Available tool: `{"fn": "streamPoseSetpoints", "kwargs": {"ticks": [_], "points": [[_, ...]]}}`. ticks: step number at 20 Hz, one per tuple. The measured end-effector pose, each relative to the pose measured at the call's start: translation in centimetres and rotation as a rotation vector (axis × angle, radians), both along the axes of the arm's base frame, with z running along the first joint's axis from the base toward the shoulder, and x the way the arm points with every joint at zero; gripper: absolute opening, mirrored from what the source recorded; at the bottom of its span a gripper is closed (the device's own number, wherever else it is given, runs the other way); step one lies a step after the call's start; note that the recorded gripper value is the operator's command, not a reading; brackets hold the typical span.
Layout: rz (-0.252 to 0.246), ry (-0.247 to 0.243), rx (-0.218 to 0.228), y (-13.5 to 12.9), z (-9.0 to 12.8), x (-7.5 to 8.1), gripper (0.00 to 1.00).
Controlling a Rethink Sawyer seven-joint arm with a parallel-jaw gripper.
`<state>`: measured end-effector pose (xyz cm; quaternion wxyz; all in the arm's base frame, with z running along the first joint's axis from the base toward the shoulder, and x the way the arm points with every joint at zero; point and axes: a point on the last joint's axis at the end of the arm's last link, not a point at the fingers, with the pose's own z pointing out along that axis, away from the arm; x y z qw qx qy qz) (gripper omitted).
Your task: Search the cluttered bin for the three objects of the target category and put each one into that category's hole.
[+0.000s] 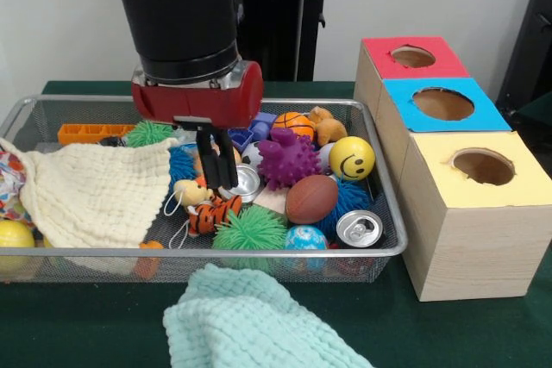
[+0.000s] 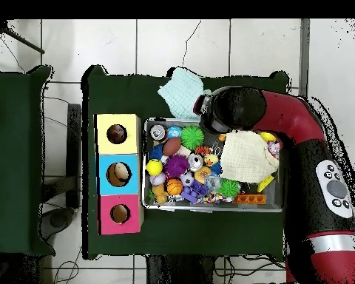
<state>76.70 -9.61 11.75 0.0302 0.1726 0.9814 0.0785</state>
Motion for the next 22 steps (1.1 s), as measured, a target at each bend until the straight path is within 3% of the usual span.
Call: {"fn": "streamPoseSetpoints", "kwargs": {"ticks": [4, 10, 12, 16, 22], "points": [[0.013, 0.006, -0.026, -0.2, -0.1, -0.1, 0.0], [0.061, -0.001, -0.142, 0.7, 0.3, 1.2, 0.0], [0.074, -0.005, -0.158, 1.5, 0.7, 2.0, 0.0], [0.076, -0.001, -0.164, 2.2, 1.3, 3.5, 0.0], [0.065, 0.002, -0.17, 1.3, 1.6, 4.0, 0.0]]}}
